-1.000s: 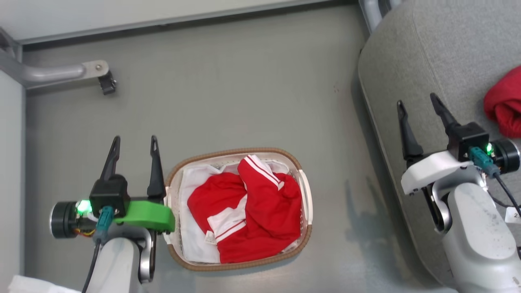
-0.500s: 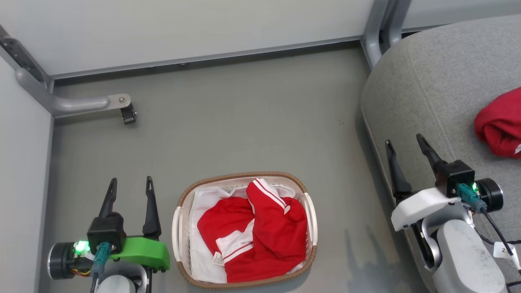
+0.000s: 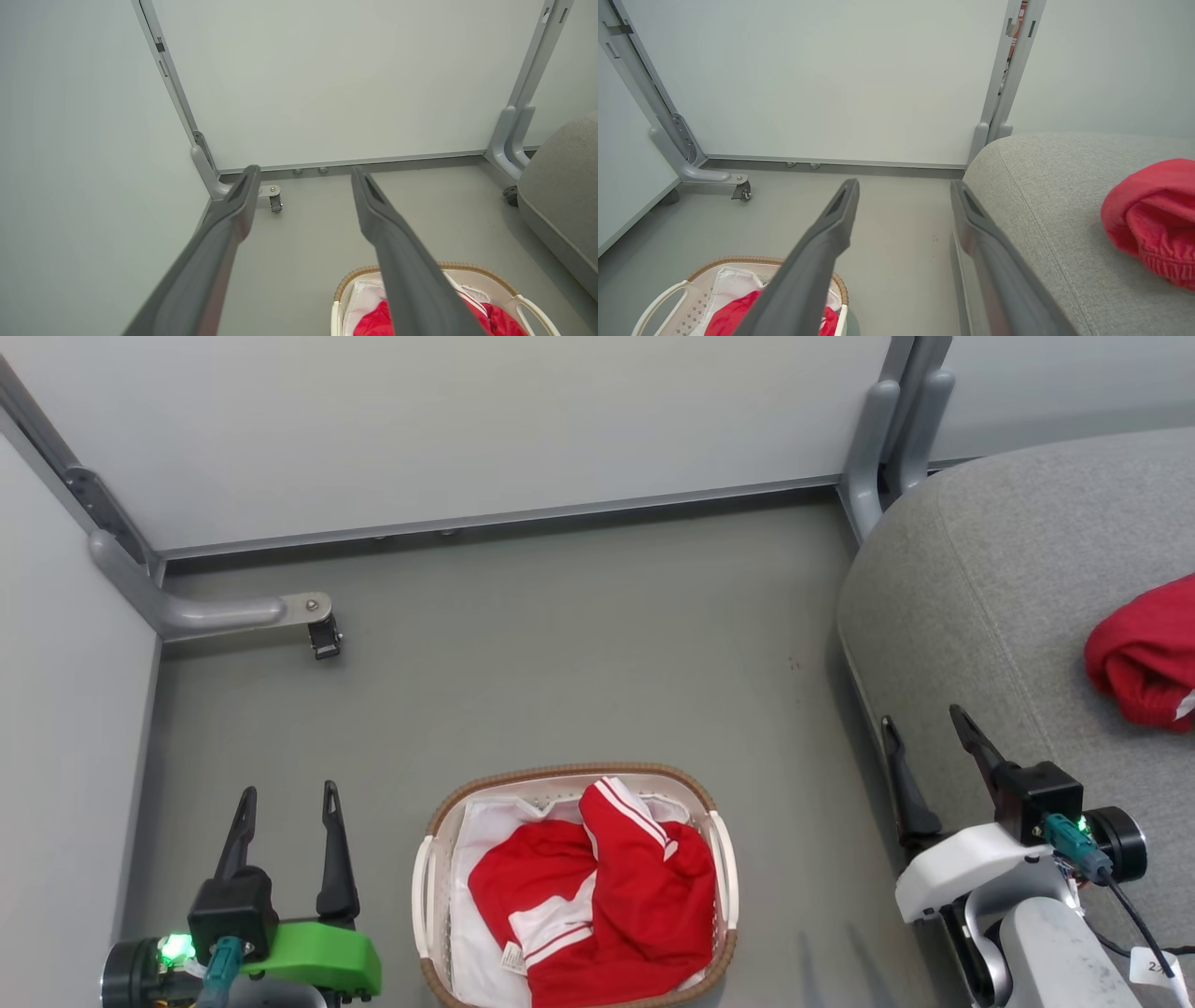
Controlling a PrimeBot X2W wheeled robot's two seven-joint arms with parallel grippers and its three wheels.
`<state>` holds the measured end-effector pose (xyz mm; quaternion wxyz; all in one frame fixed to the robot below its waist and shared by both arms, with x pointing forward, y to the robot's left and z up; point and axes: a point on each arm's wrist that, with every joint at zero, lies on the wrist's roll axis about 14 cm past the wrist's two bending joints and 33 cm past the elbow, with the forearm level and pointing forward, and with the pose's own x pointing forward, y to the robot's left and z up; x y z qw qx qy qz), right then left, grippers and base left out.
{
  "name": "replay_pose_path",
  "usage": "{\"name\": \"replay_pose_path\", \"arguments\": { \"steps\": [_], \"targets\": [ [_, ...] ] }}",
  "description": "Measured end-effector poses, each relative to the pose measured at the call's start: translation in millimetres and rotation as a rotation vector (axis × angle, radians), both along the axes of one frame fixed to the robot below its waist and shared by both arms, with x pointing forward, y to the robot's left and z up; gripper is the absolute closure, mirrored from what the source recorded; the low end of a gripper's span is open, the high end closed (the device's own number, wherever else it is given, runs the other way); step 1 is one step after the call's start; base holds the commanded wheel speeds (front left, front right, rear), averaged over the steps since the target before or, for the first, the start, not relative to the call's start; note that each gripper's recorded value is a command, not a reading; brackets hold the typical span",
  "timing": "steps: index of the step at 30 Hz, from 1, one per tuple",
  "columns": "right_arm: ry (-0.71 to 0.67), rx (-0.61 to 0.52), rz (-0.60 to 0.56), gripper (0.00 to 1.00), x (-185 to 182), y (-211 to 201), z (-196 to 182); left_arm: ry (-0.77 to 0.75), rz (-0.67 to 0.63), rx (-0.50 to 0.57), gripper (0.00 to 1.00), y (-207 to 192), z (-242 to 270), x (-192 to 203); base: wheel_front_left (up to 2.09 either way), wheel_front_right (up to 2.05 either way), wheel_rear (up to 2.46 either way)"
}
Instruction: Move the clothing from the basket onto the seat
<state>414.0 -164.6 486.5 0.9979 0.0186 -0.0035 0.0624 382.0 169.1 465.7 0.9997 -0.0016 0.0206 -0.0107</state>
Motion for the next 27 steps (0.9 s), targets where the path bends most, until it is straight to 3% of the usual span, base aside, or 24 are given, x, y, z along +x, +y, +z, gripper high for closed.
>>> {"name": "replay_pose_path", "arguments": {
  "steps": [15,27],
  "targets": [
    [0.017,0.009,0.004,0.00,-5,4,-6,0.025,-0.026,-0.022,0.00,-9,-8,-3,0.00,0.00,0.00],
    [0.000,0.014,0.015,0.00,21,6,-3,0.117,-0.137,-0.054,0.00,-48,-40,14,0.00,0.00,0.00]
  ]
}}
